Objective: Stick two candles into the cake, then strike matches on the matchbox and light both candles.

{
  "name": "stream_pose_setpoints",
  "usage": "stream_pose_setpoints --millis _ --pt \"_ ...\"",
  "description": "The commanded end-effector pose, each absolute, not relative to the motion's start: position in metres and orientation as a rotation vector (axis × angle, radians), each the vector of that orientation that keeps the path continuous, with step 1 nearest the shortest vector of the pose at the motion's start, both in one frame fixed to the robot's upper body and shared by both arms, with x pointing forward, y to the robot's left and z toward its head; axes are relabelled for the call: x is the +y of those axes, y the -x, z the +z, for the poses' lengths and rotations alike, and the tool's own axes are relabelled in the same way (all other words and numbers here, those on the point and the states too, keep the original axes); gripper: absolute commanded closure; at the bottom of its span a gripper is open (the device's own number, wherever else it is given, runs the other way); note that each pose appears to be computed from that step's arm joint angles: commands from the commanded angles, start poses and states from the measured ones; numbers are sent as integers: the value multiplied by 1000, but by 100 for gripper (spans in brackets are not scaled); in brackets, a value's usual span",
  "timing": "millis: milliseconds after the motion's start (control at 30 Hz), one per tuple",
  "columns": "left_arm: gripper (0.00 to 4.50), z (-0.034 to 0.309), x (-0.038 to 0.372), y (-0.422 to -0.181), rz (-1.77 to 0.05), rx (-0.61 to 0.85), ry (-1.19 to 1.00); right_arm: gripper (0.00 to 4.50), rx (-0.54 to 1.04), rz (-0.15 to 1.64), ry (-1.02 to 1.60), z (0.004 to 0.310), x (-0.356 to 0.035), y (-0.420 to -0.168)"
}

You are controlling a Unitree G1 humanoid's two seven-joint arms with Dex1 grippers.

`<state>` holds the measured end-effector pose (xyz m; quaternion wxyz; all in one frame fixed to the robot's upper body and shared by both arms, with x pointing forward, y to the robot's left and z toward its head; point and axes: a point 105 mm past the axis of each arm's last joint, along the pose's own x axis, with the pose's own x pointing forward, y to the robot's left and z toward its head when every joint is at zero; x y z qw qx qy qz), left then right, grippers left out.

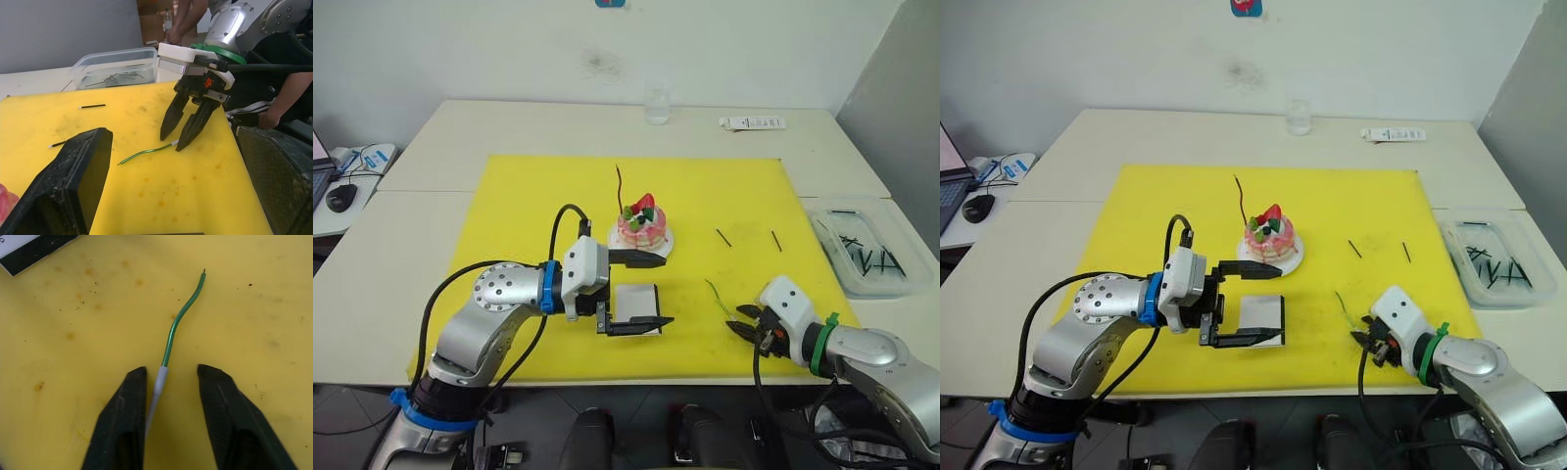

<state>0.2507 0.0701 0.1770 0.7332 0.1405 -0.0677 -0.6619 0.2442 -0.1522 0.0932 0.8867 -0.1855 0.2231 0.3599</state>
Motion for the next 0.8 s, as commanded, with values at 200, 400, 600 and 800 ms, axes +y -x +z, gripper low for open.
stream_pose_setpoints --millis 200,400,600,800 --pt "2 180 54 -241 -1491 -202 -268 448 491 752 462 107 -180 -239" --pt "2 171 44 -235 -1562 -168 -327 448 571 775 567 124 -227 -232" --pt "2 176 32 -230 -1590 -194 -290 448 634 842 610 133 -276 -212" --pt "2 174 26 -227 -1587 -195 -334 448 697 877 663 124 -302 -202"
